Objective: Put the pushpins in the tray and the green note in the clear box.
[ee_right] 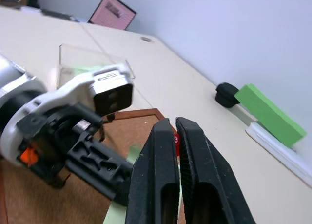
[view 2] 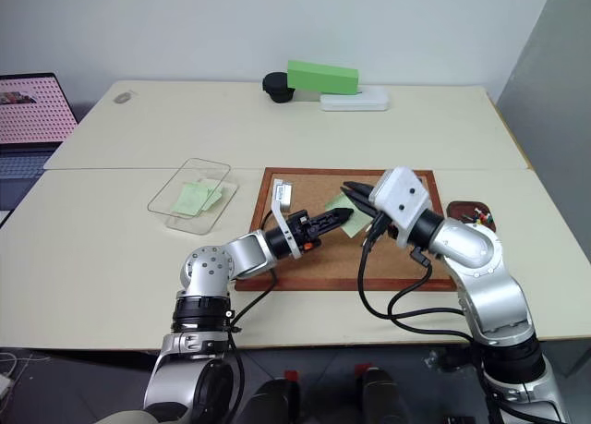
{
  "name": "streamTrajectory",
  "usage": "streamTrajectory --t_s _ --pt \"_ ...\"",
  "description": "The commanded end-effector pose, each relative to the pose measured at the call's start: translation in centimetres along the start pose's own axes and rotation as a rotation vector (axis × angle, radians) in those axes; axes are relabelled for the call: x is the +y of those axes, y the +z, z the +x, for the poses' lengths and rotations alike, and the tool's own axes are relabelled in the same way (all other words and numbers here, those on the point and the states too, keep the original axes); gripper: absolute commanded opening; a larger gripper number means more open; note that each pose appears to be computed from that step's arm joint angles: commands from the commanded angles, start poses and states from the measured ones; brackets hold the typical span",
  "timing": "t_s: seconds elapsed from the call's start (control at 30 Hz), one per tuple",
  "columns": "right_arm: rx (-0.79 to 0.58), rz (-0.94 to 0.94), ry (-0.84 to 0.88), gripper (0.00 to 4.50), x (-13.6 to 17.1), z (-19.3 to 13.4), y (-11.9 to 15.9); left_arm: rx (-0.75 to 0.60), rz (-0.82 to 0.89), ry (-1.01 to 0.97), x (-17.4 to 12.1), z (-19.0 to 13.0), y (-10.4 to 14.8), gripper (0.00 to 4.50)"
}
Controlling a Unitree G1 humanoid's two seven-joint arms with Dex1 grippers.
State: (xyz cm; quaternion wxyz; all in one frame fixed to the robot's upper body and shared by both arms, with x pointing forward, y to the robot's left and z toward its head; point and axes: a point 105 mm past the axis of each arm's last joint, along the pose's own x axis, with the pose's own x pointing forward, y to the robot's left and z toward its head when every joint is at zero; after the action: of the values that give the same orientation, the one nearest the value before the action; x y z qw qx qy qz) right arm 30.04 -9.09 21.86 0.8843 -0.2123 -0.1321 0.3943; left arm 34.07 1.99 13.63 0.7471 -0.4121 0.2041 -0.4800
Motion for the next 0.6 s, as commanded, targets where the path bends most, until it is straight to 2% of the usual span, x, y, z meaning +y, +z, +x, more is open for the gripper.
streamTrajectory --t_s 0.03,0.13,0.17,0.23,0.27,0.4,0.6 --pt "0.036 0.077 -0.139 0.0 -2.3 -1.4 -0.4 0.031 0.153 -0.027 -1.4 1.1 0.3 0.05" --pt "0.196 0.164 -0.34 0.0 -5.4 -3.6 -4.4 0.108 0.458 -0.029 -2.9 2.1 -0.3 0.05" --pt "0.238 0.214 -0.423 0.0 -6.5 -4.5 -5.7 0.14 0.612 -0.027 -3.3 2.5 -0.7 0.05" --pt "0.29 0.314 -0.543 0.0 -8.2 -6.2 -7.7 0.213 0.858 -0.085 -4.4 3.0 -2.3 0.05" --pt "0.315 0.347 -0.59 0.0 -8.9 -7.0 -8.5 0.234 0.929 -0.115 -4.9 3.1 -2.9 0.05" --pt "0.405 0.436 -0.751 0.0 -11.5 -9.5 -11.5 0.256 1.117 -0.141 -5.2 4.2 -3.7 0.05" --pt "0.46 0.471 -0.783 0.0 -13.0 -9.8 -14.2 0.303 1.286 -0.103 -3.7 5.5 -3.9 0.05"
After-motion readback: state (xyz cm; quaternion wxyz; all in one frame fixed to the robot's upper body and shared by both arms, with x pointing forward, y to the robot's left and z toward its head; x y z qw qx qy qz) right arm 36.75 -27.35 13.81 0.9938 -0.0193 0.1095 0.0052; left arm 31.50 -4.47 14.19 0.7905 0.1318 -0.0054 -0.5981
